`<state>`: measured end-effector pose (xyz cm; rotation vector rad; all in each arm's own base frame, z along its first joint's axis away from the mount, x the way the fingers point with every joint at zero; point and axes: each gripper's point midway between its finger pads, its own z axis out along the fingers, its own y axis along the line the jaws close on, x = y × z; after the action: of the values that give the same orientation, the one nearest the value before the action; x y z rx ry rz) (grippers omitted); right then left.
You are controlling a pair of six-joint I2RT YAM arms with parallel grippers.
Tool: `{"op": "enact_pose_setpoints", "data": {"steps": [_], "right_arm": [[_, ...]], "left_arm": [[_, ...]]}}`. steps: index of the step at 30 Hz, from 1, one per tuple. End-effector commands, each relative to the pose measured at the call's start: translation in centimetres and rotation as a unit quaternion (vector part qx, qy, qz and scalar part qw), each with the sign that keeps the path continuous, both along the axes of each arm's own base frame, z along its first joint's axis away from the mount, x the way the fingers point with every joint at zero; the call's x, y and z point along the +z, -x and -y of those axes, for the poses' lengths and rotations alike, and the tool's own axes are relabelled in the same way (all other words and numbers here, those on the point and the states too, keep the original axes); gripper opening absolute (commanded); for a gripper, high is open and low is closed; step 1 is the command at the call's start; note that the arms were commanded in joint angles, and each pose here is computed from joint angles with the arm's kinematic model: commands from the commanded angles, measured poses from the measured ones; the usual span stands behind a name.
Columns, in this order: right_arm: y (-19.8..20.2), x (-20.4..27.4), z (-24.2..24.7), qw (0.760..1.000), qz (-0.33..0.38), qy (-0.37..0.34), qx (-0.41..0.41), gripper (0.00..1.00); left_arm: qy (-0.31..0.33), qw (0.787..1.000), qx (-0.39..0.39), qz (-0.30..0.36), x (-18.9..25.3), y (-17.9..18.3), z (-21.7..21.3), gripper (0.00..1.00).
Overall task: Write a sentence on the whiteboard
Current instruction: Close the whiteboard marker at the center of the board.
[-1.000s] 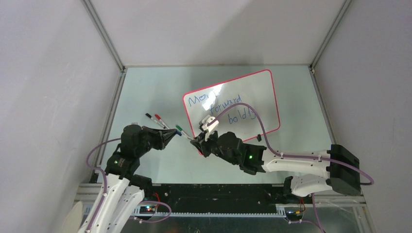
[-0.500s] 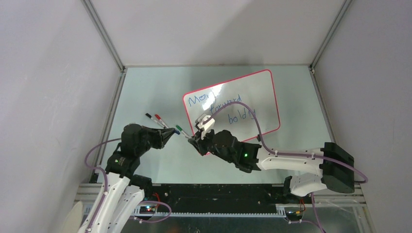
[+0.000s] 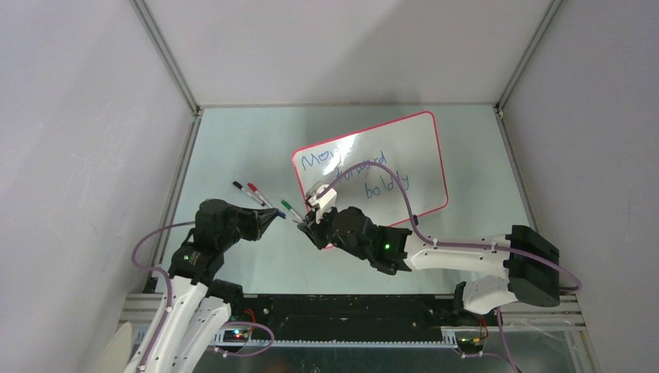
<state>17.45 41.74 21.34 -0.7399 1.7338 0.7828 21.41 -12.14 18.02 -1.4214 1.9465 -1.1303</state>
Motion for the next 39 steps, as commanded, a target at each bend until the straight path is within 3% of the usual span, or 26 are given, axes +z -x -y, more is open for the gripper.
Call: {"op": "enact_pose_setpoints", "data": {"steps": [1, 9, 22, 30, 34, 36, 37, 38, 39], "right_arm": [[-0.8, 2.8, -1.0, 0.999, 0.014, -0.028, -0.009, 0.0], [-2.7, 3.0, -1.9, 0.995, 0.084, -0.023, -0.046, 0.0], [-4.1, 3.3, -5.7, 0.985, 0.161, -0.043, -0.036, 0.0], [-4.7, 2.4, -7.6, 0.988, 0.149, -0.032, -0.019, 0.0], [-4.5, 2.0, -7.0, 0.99, 0.139, -0.014, -0.019, 0.0], [-4.2, 1.7, -6.5, 0.992, 0.128, -0.003, -0.015, 0.15], [-4.0, 1.0, -6.3, 0.993, 0.115, 0.008, -0.013, 0.32], [-3.8, 1.4, -6.0, 0.994, 0.11, 0.005, -0.012, 0.4], [-3.5, 0.7, -5.7, 0.995, 0.097, 0.014, -0.01, 0.58]], "left_arm": [[-0.001, 1.0, -0.016, 0.017, 1.3, 0.2, 0.3, 0.0], [0.107, 0.993, -0.051, 0.029, 2.5, 0.2, 3.0, 0.0], [0.128, 0.987, -0.08, 0.047, 4.7, 0.9, 4.1, 0.0], [0.128, 0.986, -0.099, 0.045, 4.9, 1.2, 5.1, 0.0], [0.095, 0.992, -0.075, 0.044, 3.8, 0.9, 4.0, 0.0], [0.041, 0.998, -0.049, 0.023, 2.4, 1.0, 2.5, 0.0], [0.013, 0.998, -0.047, 0.031, 2.7, 0.8, 2.0, 0.0], [-0.031, 0.999, -0.036, 0.019, 1.6, 0.8, 0.9, 0.0], [-0.05, 0.998, -0.031, 0.022, 2.0, 0.7, 0.3, 0.0]]}}
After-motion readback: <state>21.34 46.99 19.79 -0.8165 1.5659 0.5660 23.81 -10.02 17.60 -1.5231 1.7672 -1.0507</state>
